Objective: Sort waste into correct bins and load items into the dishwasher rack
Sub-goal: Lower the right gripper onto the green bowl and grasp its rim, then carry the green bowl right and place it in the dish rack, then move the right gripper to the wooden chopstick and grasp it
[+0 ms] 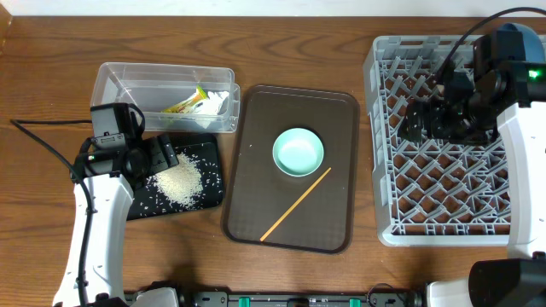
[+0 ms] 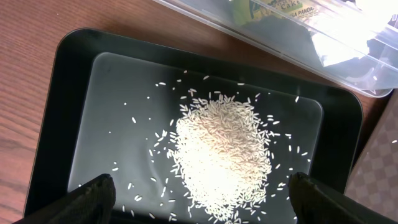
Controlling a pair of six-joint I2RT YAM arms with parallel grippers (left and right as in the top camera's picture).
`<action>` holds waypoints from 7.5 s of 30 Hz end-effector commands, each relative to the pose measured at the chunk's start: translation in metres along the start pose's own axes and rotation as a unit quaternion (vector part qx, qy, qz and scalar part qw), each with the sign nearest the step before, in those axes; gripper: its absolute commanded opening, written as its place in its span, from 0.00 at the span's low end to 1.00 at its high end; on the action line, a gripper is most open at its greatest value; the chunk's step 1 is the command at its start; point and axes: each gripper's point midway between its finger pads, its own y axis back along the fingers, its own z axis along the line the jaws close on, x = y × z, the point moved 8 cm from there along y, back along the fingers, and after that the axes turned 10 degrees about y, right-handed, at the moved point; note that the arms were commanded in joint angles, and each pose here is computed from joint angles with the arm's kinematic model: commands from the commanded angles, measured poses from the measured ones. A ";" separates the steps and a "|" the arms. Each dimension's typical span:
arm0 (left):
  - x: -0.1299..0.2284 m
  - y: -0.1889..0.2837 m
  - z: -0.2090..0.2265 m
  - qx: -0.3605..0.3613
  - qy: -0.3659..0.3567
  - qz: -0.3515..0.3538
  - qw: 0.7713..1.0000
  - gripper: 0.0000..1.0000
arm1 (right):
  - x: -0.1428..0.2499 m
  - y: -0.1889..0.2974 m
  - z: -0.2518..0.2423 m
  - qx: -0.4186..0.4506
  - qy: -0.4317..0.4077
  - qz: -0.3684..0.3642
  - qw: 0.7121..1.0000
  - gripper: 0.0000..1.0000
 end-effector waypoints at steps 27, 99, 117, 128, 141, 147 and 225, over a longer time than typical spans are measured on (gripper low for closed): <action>-0.002 0.003 0.001 -0.001 0.001 -0.006 1.000 0.91 | -0.036 -0.032 0.142 0.002 0.115 -0.090 0.989 0.99; -0.002 0.003 0.001 -0.001 0.001 -0.006 1.000 0.92 | -0.079 -0.034 0.072 0.364 -0.016 -0.177 0.914 0.01; -0.002 0.003 0.001 -0.001 0.001 -0.006 1.000 0.91 | -0.083 0.019 -0.027 0.653 -0.101 -0.176 0.730 0.01; -0.002 0.003 0.001 -0.001 0.001 -0.006 1.000 0.91 | -0.088 -0.016 -0.044 0.636 -0.083 -0.124 0.757 0.01; -0.002 0.003 0.001 -0.001 0.001 -0.006 1.000 0.92 | -0.091 -0.074 -0.055 0.641 -0.037 -0.041 0.766 0.01; -0.002 0.003 0.001 -0.001 0.001 -0.006 1.000 0.91 | -0.086 -0.092 -0.059 0.643 -0.040 -0.020 0.765 0.01; -0.002 0.003 0.001 -0.001 0.001 -0.006 1.000 0.92 | 0.073 -0.201 0.189 0.079 -0.136 0.053 0.986 0.95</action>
